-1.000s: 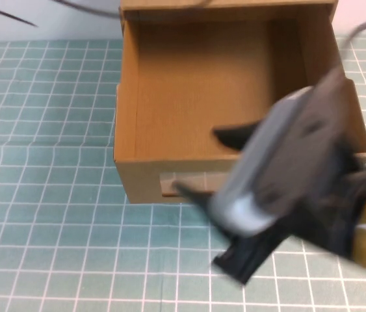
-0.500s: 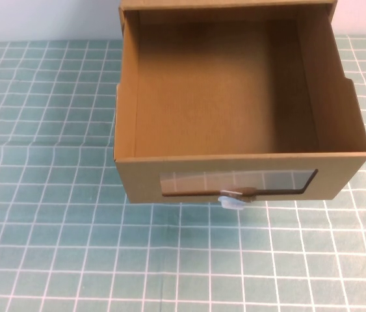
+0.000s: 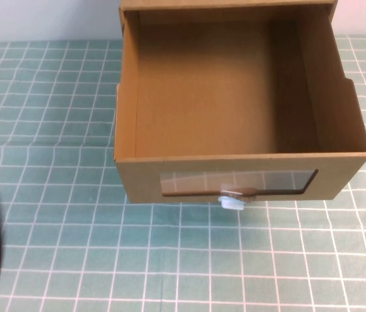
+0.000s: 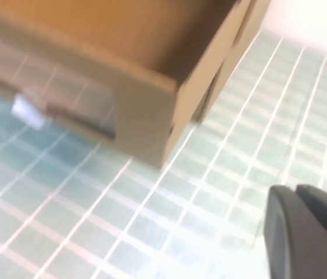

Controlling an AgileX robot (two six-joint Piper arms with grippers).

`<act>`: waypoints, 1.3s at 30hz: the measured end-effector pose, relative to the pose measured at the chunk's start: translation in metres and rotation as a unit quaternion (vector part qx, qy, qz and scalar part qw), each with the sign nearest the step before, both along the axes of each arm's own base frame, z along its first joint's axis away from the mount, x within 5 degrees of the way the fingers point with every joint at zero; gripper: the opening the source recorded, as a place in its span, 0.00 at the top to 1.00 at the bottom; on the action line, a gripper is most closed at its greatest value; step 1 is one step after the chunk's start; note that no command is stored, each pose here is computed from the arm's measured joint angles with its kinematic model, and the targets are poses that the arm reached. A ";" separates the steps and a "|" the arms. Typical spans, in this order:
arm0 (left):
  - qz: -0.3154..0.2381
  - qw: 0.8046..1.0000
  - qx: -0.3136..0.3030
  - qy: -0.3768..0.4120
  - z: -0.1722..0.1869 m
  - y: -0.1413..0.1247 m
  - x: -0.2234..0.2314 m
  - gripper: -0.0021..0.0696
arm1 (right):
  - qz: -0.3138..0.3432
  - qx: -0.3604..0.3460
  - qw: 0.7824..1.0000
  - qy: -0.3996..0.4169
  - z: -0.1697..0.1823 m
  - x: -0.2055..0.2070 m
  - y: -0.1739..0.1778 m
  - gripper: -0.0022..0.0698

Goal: Open the shoe box
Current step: 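Pull the top drawer of the cardboard box fully open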

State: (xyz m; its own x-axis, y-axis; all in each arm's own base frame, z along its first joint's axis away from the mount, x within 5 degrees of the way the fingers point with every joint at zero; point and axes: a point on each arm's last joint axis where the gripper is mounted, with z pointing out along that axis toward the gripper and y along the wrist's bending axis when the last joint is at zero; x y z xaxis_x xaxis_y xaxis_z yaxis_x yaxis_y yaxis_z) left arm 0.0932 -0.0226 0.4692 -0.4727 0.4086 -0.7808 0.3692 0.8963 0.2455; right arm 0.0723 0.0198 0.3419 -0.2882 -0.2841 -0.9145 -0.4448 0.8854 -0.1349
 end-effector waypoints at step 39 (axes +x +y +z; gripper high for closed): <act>0.047 0.979 -0.154 -0.126 -0.115 0.009 -0.028 0.98 | 0.034 0.020 0.994 0.102 -0.021 -0.010 0.009 0.99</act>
State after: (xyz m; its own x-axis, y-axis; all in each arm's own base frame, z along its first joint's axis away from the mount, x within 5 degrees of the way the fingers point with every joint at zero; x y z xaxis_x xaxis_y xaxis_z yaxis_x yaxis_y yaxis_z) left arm 0.0654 -0.0139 0.3542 -0.2727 0.0990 -0.9570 0.2436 0.9694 0.0309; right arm 0.0621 0.0288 0.3208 -0.4504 -0.2741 -0.8497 -0.5187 0.8550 -0.0008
